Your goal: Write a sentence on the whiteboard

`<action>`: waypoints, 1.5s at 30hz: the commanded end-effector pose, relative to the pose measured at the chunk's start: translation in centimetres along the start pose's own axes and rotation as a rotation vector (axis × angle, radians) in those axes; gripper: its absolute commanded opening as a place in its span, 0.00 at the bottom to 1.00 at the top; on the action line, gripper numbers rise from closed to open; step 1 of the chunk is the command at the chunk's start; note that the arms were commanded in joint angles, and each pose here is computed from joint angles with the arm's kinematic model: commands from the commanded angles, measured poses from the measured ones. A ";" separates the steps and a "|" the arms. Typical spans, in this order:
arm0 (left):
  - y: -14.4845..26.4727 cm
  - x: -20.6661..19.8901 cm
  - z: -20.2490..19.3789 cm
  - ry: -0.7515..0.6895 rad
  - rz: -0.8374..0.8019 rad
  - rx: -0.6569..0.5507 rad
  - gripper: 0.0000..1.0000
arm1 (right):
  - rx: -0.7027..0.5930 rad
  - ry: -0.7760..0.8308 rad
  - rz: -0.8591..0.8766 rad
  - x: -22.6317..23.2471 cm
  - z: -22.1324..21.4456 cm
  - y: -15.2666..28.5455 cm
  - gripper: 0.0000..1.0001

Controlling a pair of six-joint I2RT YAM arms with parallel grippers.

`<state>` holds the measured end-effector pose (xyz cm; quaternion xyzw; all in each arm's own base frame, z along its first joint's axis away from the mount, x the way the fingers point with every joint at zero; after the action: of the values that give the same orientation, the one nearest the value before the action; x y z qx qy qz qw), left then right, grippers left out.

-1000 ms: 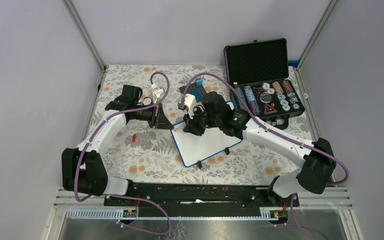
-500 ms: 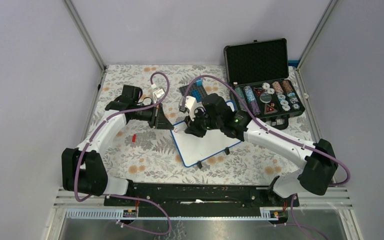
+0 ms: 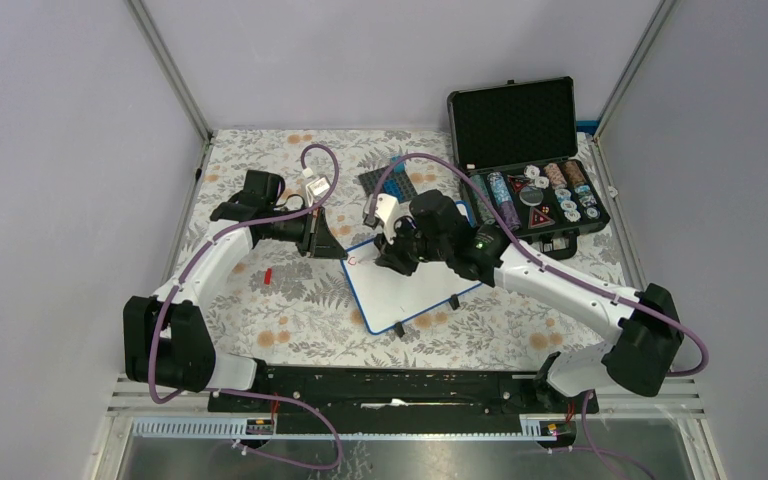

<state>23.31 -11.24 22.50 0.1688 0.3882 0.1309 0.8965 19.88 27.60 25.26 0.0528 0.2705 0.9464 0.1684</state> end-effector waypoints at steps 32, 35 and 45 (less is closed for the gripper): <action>0.2 -0.6 0.1 -0.038 -0.005 -0.012 0.00 | -0.048 0.023 0.082 1.1 2.1 1.5 0.00; 0.2 -0.7 0.1 -0.038 -0.006 -0.012 0.00 | -0.040 -0.002 0.039 -0.1 1.6 1.7 0.00; 0.2 -0.7 0.0 -0.041 -0.007 -0.012 0.00 | -0.043 -0.023 0.035 -0.8 1.3 1.7 0.00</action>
<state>23.31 -11.24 22.49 0.1689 0.3880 0.1311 0.8965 20.55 26.56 25.87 0.0699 0.2707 0.9467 0.1599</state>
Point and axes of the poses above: each gripper's point midway between its finger pads, its own y axis back along the fingers, its own x axis along the line the jaws close on, z = x × y, the point moved 9 cm from there along y, back along the fingers
